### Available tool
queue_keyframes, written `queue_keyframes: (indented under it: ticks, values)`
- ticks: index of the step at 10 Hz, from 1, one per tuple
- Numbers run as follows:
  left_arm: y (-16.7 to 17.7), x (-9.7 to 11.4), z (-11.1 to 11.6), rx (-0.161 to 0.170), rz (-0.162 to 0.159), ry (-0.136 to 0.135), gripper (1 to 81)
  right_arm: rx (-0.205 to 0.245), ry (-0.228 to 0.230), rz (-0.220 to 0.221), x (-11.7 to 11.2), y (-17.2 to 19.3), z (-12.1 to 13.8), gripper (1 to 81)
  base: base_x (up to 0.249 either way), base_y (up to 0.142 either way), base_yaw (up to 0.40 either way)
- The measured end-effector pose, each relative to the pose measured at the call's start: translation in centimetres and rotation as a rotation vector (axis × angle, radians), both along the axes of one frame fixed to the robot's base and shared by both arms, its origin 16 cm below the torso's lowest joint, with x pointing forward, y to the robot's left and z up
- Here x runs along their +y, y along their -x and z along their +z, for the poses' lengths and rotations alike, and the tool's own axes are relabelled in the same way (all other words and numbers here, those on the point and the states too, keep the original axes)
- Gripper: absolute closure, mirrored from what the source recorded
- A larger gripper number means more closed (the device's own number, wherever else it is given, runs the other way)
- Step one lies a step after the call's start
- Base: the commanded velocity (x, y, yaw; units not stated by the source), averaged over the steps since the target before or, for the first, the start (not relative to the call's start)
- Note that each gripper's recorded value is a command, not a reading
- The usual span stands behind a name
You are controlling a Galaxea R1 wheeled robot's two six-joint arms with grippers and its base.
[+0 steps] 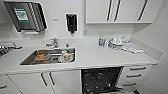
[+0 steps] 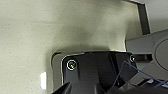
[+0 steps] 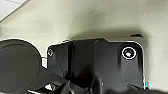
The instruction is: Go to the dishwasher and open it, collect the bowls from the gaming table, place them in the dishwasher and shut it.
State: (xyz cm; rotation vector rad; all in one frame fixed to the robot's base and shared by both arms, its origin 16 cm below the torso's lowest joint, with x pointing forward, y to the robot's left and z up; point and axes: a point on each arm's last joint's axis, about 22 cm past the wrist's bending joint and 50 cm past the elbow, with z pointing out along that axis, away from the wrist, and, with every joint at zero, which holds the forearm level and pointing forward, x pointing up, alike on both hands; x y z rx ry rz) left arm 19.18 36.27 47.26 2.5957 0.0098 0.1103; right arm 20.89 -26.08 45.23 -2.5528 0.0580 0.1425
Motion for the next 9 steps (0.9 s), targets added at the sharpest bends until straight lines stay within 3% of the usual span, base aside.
queue_keyframes:
  ticks: [2, 4, 5, 9]
  values:
    - [2.7, -0.9, -1.2, 0.031, 0.004, -0.009, 1.0, 0.015, 0.005, -0.014, 0.7, 2.0, -0.4, 1.0, 0.000, 0.000, 0.000]
    - [4.0, -2.9, -1.3, 0.015, 0.006, 0.006, 1.0, -0.002, 0.001, -0.022, 1.6, 3.3, 0.3, 1.0, 0.000, 0.000, 0.000]
    - [5.1, -3.7, -1.0, 0.011, 0.008, 0.014, 1.0, -0.021, 0.020, -0.032, 0.9, 3.6, 0.3, 1.0, 0.000, 0.000, 0.000]
    - [7.2, -3.7, -0.3, -0.021, 0.011, -0.017, 1.0, -0.086, 0.018, -0.038, 2.1, 4.9, 1.9, 1.0, 0.000, 0.000, 0.000]
